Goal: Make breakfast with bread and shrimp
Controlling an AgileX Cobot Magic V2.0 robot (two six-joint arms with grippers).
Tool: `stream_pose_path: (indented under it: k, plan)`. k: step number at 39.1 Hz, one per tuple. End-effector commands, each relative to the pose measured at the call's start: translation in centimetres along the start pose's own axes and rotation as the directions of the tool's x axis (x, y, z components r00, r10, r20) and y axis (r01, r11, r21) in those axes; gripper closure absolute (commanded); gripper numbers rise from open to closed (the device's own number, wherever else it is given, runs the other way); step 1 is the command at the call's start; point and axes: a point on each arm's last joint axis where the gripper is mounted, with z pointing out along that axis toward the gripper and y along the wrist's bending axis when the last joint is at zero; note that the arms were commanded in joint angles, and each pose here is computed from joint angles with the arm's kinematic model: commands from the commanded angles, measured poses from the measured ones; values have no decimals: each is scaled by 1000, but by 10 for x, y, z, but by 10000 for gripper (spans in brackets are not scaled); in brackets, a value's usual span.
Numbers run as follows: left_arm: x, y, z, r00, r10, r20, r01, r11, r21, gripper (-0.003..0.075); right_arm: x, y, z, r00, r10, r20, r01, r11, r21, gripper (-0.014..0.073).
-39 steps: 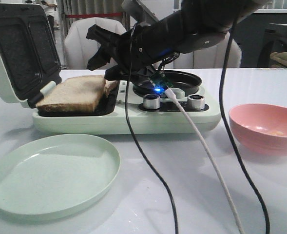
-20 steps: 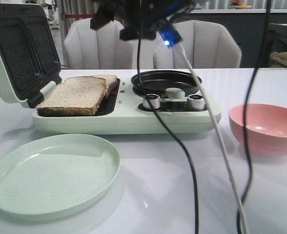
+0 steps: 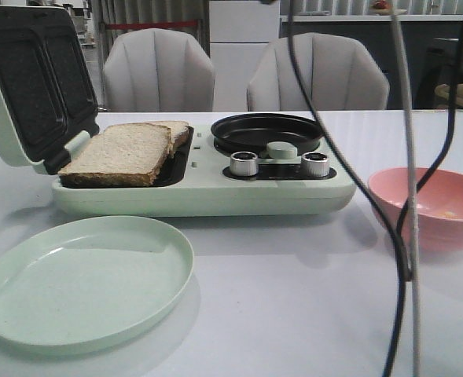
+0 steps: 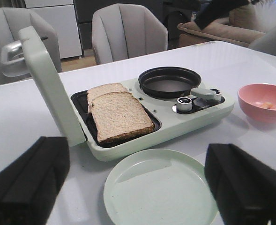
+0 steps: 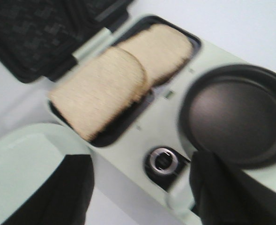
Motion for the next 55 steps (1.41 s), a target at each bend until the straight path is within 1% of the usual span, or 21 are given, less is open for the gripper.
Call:
stream_pose_path:
  k: [1, 4, 7, 12, 15, 19, 22, 27, 29, 36, 41, 46, 50, 51, 54, 55]
  plan:
    - [-15, 1, -2, 995, -19, 97, 20, 1000, -10, 81, -12, -16, -43, 997, 27, 76, -41, 980, 196, 55]
    - [-15, 1, -2, 995, -19, 97, 20, 1000, -10, 81, -8, -25, -53, 996, 45, 76, -65, 957, 283, 55]
    - [-15, 1, -2, 995, -19, 97, 20, 1000, -10, 81, -1, -29, -62, 994, 60, 93, -87, 943, 322, 55]
    - [-15, 1, -2, 995, -19, 97, 20, 1000, -10, 81, 21, -30, -77, 993, 68, 98, -97, 939, 329, 55]
    - [-15, 1, -2, 995, -19, 97, 20, 1000, -10, 81, 40, -29, -86, 993, 72, 97, -101, 938, 332, 55]
    - [-15, 1, -2, 995, -19, 97, 20, 1000, -10, 81, 62, -24, -104, 989, 69, 134, -110, 941, 320, 55]
    - [-15, 1, -2, 995, -19, 97, 20, 1000, -10, 81, 78, -18, -120, 981, 58, 185, -114, 945, 307, 55]
    - [-15, 1, -2, 995, -19, 97, 20, 1000, -10, 81, 104, -7, -147, 952, 46, 304, -132, 954, 271, 55]
    - [-15, 1, -2, 995, -19, 97, 20, 1000, -10, 81, 114, -3, -159, 933, 38, 357, -138, 956, 257, 55]
    - [-15, 1, -2, 995, -19, 99, 20, 1000, -11, 81, 158, 7, -182, 884, 6, 467, -133, 962, 240, 55]
    - [-15, 1, -2, 995, -19, 99, 20, 1000, -11, 81, 192, 12, -184, 860, 3, 511, -136, 965, 224, 55]
    - [-16, 1, -2, 994, -19, 106, 20, 1000, -12, 81, 228, 17, -186, 810, 30, 585, -162, 971, 176, 55]
    - [-16, 1, -2, 994, -19, 106, 20, 1000, -12, 81, 254, 19, -182, 782, 23, 622, -161, 973, 166, 55]
    - [-16, 1, -2, 994, -19, 106, 20, 1000, -12, 81, 260, 19, -181, 781, 23, 624, -161, 973, 166, 55]
    - [-16, 1, -2, 994, -19, 106, 20, 1000, -12, 81, 270, 21, -182, 754, 12, 656, -157, 974, 163, 55]
    - [-16, 1, -2, 994, -19, 106, 20, 1000, -12, 81, 273, 21, -181, 751, 11, 660, -157, 974, 163, 55]
